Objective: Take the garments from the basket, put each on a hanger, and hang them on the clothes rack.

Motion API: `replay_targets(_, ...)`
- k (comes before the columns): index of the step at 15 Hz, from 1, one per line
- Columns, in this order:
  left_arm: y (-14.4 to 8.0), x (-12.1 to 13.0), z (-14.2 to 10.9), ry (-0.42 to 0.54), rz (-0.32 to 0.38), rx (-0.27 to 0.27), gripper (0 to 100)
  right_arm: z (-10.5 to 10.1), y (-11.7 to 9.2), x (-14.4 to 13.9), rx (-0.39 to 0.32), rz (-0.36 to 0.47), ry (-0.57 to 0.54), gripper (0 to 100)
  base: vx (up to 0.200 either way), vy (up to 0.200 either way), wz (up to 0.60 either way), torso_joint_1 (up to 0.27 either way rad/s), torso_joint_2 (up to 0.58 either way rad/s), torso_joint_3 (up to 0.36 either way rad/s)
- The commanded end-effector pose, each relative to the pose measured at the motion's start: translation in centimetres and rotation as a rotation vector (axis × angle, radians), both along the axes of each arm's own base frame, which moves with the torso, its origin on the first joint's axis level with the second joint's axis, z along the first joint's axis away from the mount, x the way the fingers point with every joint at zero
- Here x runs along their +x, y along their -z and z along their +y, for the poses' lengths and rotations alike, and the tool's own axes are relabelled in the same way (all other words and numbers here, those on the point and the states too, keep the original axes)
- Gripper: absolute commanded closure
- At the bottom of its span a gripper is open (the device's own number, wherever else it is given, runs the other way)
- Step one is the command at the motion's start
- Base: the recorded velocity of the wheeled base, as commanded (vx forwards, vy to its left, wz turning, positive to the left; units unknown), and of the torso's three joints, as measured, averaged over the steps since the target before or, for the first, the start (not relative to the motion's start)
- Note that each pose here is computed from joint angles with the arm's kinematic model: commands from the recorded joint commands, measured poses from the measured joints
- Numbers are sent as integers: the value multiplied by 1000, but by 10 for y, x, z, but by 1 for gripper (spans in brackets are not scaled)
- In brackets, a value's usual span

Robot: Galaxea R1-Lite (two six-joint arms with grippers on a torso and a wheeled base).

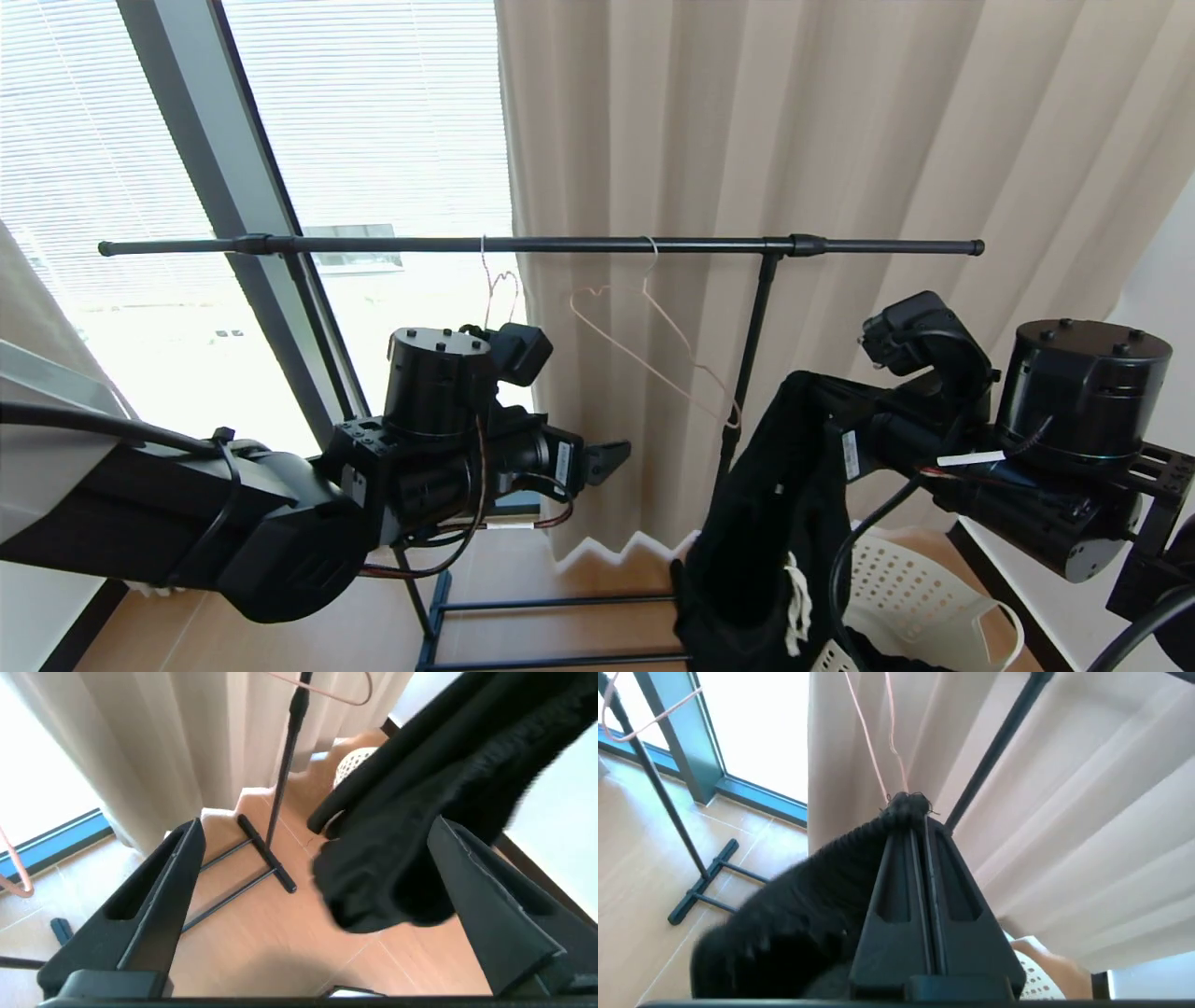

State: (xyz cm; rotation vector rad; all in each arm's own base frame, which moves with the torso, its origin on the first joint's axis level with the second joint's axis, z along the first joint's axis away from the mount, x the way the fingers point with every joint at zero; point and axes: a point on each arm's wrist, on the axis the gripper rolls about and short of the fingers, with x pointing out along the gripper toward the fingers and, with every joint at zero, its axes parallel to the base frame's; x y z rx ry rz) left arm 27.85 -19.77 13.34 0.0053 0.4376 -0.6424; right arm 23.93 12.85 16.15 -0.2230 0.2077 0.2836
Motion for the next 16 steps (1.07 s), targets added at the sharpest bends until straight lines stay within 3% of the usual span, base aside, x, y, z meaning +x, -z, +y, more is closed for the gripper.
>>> replay_targets(1,-13,2,13,-31,-31,-21,0,1,1,1,-2,1,3,100,0,0,0,0,0,0)
replay_targets(6,-35,23,53,-201,-107,-32,0,1,3,-1,-12,10,10,100,0,0,0,0,0,0)
replay_targets(10,-28,53,79,-374,-131,28,0,7,6,-8,-53,6,11,100,0,0,0,0,0,0)
replay_targets(16,0,121,61,-513,-160,72,0,18,9,-25,-79,8,-21,100,0,0,0,0,0,0)
